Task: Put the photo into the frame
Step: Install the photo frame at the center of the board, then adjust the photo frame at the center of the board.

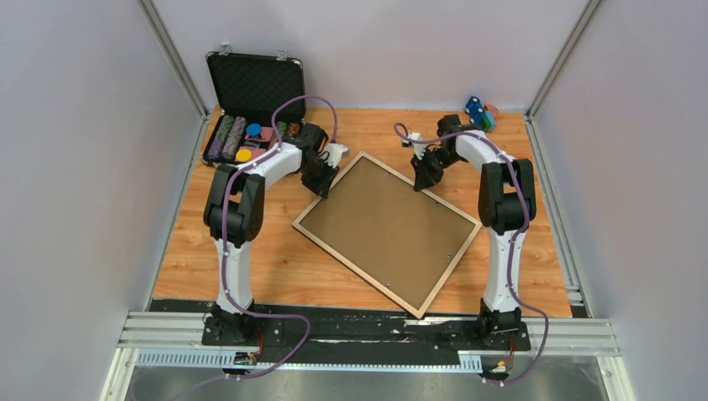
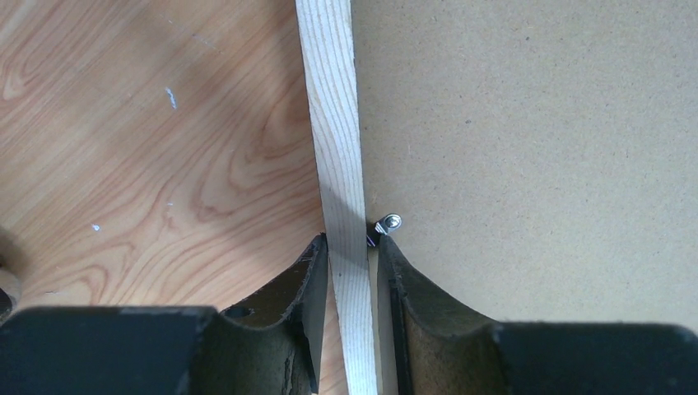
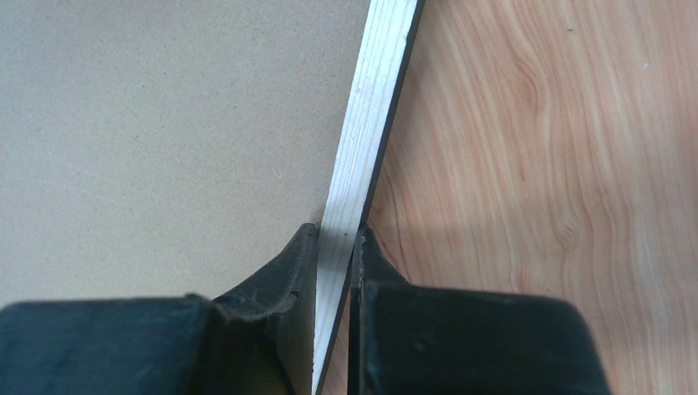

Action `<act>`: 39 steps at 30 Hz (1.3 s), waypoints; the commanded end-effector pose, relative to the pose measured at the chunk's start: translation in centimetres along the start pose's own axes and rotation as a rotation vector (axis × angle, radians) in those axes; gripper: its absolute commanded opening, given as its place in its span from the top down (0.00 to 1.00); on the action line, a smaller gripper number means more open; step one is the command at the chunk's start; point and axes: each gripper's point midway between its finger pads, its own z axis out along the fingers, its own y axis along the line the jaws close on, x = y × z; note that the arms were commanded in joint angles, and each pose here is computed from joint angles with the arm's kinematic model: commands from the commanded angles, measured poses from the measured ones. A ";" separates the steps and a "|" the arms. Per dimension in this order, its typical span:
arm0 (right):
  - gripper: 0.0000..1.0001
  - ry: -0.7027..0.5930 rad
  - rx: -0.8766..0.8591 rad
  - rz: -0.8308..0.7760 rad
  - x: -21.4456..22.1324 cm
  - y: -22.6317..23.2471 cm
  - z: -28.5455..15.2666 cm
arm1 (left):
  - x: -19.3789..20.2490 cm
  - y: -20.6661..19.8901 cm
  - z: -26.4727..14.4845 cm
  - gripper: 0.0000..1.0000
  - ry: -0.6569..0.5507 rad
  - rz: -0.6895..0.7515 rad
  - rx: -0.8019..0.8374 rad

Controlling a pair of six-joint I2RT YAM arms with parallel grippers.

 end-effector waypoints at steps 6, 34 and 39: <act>1.00 0.134 -0.022 -0.012 4.5 0.1 1.6 | 1.5 2.9 2.6 1.00 0.048 0.142 -0.094; 1.00 0.068 0.009 -0.042 1.0 -0.7 1.8 | -2.8 0.1 -3.4 0.20 -0.152 -0.223 0.155; 1.00 0.066 0.008 -0.072 -0.4 -0.6 2.6 | -4.1 0.2 -2.9 0.22 -0.167 -0.294 0.169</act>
